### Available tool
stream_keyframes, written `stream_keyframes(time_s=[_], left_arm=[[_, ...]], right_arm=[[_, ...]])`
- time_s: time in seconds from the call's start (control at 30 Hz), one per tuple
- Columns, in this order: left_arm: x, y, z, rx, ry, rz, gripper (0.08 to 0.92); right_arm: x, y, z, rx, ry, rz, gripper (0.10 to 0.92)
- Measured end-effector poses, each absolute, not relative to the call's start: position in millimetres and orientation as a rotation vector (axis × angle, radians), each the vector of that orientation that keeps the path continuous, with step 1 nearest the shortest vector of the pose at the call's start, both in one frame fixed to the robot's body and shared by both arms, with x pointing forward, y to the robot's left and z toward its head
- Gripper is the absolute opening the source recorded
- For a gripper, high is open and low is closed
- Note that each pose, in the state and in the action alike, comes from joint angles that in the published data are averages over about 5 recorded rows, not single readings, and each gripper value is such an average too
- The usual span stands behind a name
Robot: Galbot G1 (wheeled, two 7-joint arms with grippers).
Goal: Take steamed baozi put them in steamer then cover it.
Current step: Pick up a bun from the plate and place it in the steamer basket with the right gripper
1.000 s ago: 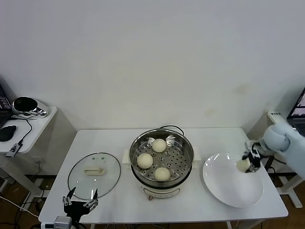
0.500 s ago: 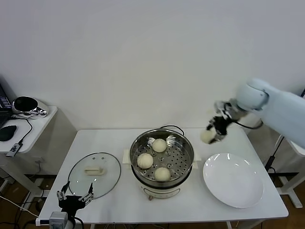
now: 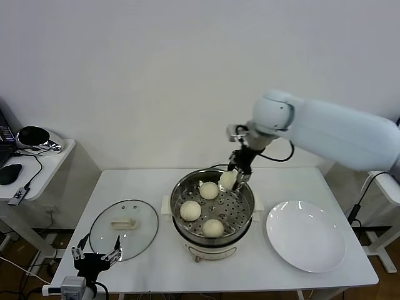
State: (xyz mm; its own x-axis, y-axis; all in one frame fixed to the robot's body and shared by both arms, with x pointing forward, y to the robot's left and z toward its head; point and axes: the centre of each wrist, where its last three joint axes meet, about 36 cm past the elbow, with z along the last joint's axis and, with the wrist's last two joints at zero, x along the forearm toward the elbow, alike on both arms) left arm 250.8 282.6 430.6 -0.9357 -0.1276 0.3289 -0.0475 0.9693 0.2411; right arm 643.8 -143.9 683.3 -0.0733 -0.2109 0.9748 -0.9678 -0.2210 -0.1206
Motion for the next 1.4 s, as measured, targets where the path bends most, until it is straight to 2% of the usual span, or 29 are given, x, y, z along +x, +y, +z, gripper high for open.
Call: stream_keyframes(time_s=[0.9, 1.0, 1.2, 1.4], left_arm=[[254, 281, 422, 0.126, -2.760, -0.301, 0.823], [254, 280, 421, 0.122, -2.757, -0.301, 0.823], [254, 280, 421, 0.118, -2.757, -0.301, 0.823], [254, 279, 423, 0.111, -2.760, -0.298, 0.823]], right_arm=[[638, -122, 598, 1.401, -1.192, 1.386, 0.571], [637, -123, 593, 1.394, -1.198, 1.382, 0.615], [637, -128, 594, 1.385, -1.217, 1.374, 0.778], [636, -141, 611, 1.383, -1.268, 1.360, 0.822]])
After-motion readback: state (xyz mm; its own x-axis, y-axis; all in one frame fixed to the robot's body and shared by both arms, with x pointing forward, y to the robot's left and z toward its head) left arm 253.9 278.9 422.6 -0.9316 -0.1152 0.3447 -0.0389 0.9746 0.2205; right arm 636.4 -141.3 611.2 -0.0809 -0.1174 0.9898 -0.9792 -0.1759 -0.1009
